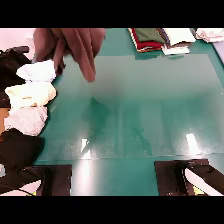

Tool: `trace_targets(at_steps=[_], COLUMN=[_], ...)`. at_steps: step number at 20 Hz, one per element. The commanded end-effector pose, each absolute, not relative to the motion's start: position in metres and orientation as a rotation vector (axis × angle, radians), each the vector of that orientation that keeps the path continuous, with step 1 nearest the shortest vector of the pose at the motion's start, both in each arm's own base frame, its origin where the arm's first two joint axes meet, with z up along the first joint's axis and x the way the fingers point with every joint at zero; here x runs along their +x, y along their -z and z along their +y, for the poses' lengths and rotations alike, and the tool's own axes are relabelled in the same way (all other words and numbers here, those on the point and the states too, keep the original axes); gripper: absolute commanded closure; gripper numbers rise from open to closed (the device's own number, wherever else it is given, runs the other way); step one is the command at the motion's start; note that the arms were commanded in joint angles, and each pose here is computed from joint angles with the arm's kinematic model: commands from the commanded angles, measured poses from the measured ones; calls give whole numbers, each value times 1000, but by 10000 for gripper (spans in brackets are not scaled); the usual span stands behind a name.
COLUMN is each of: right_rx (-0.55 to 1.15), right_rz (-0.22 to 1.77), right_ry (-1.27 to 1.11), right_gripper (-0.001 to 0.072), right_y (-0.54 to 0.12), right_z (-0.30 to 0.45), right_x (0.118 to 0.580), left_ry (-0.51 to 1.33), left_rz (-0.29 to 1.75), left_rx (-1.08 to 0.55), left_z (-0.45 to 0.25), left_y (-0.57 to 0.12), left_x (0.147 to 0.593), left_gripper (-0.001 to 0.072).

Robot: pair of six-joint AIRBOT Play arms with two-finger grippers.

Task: Fold the shirts.

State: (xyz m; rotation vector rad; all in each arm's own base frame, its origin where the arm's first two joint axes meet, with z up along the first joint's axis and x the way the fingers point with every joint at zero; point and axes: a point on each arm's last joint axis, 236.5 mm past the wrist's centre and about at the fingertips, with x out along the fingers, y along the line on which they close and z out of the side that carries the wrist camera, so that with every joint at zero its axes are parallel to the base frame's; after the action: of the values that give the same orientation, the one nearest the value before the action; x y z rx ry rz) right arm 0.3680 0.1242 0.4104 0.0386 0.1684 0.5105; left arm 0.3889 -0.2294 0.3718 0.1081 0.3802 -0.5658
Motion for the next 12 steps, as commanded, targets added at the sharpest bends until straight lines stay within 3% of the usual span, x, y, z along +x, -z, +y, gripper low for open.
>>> trace_targets(at_steps=[1, 3, 4, 5, 6, 9, 12], right_rx=[35, 26, 25, 25, 24, 23, 18], right_rz=[194, 191, 186, 183, 184, 197, 216], right_ry=[-540, -545, -545, -545, -546, -551, -559], right_gripper=[693, 693, 693, 693, 693, 693, 693], right_y=[-421, -426, -428, -429, -429, -426, -421], right_z=[130, 131, 131, 131, 131, 132, 133], right_x=[364, 363, 363, 362, 362, 361, 359], left_ry=[731, 845, 887, 898, 876, 670, 469], left_rz=[508, 609, 650, 677, 702, 735, 852], left_rx=[215, 344, 384, 393, 381, 338, 178], left_z=[-293, -334, -347, -353, -351, -292, -217], left_y=[-317, -254, -226, -207, -196, -201, -185], left_x=[350, 327, 317, 313, 316, 357, 391], left_gripper=[684, 680, 540, 181, 66, 65, 66])
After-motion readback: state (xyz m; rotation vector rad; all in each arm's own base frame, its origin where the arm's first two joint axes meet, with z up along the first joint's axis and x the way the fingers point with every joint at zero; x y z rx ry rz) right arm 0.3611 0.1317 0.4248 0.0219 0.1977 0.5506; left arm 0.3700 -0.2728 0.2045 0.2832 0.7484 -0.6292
